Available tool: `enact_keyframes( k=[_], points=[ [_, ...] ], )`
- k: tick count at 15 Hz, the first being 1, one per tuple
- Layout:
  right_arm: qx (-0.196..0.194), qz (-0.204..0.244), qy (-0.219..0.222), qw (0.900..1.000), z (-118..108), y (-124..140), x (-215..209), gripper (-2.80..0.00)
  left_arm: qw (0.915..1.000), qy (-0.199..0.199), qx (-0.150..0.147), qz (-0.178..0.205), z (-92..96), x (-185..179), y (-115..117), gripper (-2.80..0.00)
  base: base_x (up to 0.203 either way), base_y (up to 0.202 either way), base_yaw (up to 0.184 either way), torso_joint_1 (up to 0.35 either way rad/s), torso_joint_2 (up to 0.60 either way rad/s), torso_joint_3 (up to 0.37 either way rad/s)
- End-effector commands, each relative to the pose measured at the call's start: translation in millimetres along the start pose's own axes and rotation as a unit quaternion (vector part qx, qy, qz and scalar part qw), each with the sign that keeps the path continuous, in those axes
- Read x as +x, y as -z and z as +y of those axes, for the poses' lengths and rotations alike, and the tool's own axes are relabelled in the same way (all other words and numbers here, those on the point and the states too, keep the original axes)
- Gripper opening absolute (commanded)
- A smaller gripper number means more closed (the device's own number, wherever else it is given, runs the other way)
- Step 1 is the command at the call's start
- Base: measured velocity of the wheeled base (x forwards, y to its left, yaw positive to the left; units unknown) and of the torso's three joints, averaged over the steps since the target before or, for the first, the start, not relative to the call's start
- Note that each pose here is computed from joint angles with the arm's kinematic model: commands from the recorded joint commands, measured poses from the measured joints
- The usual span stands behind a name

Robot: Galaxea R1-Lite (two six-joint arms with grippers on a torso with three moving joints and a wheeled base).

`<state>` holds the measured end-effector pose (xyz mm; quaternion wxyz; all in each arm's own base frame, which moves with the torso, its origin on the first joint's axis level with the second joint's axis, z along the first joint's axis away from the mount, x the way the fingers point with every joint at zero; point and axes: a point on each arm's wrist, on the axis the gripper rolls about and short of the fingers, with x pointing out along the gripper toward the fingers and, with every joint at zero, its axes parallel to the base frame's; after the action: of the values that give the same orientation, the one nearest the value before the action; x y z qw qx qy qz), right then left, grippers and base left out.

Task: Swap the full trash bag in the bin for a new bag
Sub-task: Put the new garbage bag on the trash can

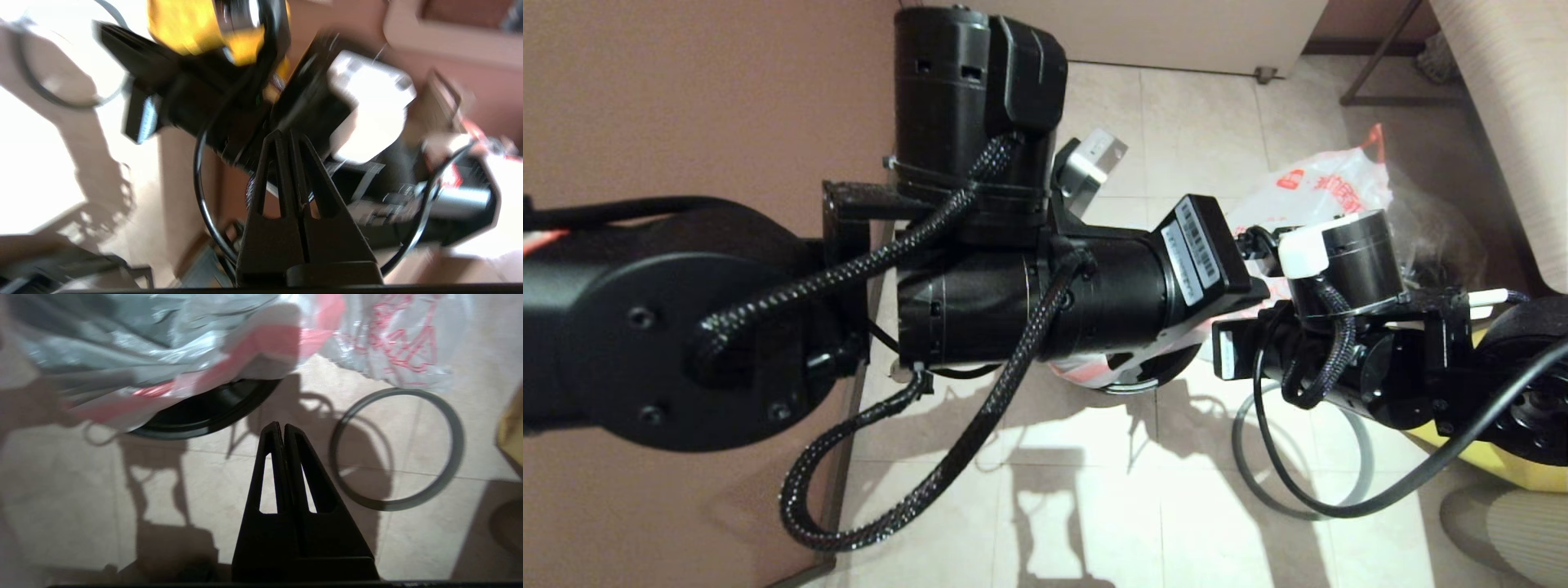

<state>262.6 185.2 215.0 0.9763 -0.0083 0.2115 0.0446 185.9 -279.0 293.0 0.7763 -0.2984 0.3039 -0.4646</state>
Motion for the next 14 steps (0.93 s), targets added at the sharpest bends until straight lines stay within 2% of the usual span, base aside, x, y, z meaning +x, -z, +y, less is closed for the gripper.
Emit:
enact_keyframes(
  k=[1,2,4,5,6,8,9,10,12,14],
  points=[
    [-0.011,0.003,0.058,0.998,8,7,20,-2.80,0.9995,-0.025,-0.001,-0.018,-2.5,-10,-15,-2.80,0.000,0.000,0.000,0.000,0.00,0.000],
    [-0.013,0.000,0.082,0.997,12,5,29,-2.80,0.9973,-0.072,0.002,-0.014,0.2,-18,-24,-2.80,0.000,0.000,0.000,0.000,0.00,0.000],
    [-0.016,0.013,0.071,0.997,24,-9,37,-2.80,0.9844,-0.174,0.023,0.005,2.2,-44,-42,-2.80,0.000,0.000,0.000,0.000,0.00,0.000],
    [-0.013,0.018,0.064,0.998,31,-17,41,-2.80,0.9767,-0.212,0.033,0.011,3.8,-57,-49,-2.80,0.000,0.000,0.000,0.000,0.00,0.000],
    [-0.011,0.023,0.055,0.998,40,-27,44,-2.80,0.9717,-0.232,0.046,0.008,4.8,-68,-55,-2.80,0.000,0.000,0.000,0.000,0.00,0.000],
    [-0.007,0.036,0.047,0.998,55,-44,55,-2.80,0.9663,-0.242,0.086,0.020,6.5,-74,-50,-2.80,0.000,0.000,0.000,0.000,0.00,0.000],
    [-0.002,0.049,0.047,0.998,63,-48,63,-2.80,0.9637,-0.248,0.096,0.022,6.3,-75,-48,-2.80,0.000,0.000,0.000,0.000,0.00,0.000],
    [-0.003,0.065,0.047,0.997,69,-46,71,-2.80,0.9608,-0.256,0.105,0.021,6.1,-76,-46,-2.80,0.000,0.000,0.000,0.000,0.00,0.000],
    [-0.027,0.118,0.049,0.991,87,-19,89,-2.80,0.9575,-0.256,0.132,0.020,-1.3,-84,-40,-2.80,0.000,0.000,0.000,0.000,0.00,0.000],
    [-0.020,0.120,0.027,0.992,96,-13,93,-2.80,0.9593,-0.243,0.142,0.020,-10.8,-92,-33,-2.80,0.000,0.000,0.000,0.000,0.00,0.000]
  ],
)
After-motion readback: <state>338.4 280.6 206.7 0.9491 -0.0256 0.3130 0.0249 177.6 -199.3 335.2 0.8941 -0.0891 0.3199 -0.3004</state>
